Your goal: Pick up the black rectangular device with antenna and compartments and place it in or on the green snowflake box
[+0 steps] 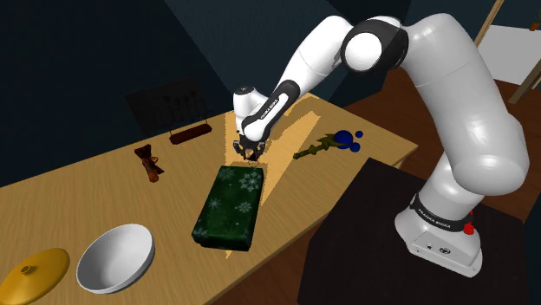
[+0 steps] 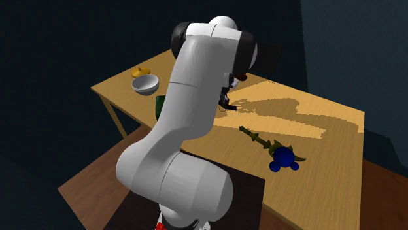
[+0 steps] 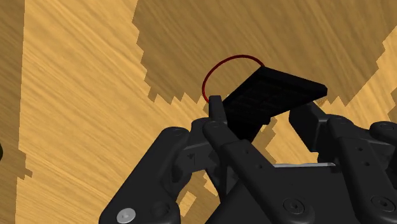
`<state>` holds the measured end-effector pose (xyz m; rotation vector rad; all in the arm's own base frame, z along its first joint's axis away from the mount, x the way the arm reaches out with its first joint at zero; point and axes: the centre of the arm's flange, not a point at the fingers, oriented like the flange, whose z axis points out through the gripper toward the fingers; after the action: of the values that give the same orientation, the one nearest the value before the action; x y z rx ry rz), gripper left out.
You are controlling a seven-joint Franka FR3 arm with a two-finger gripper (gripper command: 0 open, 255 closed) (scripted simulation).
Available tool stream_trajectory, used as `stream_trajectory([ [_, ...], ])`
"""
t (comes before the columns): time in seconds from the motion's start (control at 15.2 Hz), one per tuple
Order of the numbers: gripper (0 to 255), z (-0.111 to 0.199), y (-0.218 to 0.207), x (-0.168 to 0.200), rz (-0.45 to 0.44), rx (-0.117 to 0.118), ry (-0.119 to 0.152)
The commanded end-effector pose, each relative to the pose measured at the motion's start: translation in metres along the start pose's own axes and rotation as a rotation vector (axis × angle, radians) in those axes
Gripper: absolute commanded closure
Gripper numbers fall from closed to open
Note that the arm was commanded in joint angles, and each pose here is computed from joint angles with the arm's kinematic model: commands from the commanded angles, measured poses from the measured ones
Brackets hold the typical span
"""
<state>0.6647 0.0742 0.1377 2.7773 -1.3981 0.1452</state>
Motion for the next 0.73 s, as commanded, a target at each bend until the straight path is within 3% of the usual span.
stream_trajectory([
  [0.0,255,0.0,0.001,-0.003,-0.002,-0.009,-0.007],
  [0.66,255,-0.053,0.001,0.002,-0.002,-0.009,-0.007],
])
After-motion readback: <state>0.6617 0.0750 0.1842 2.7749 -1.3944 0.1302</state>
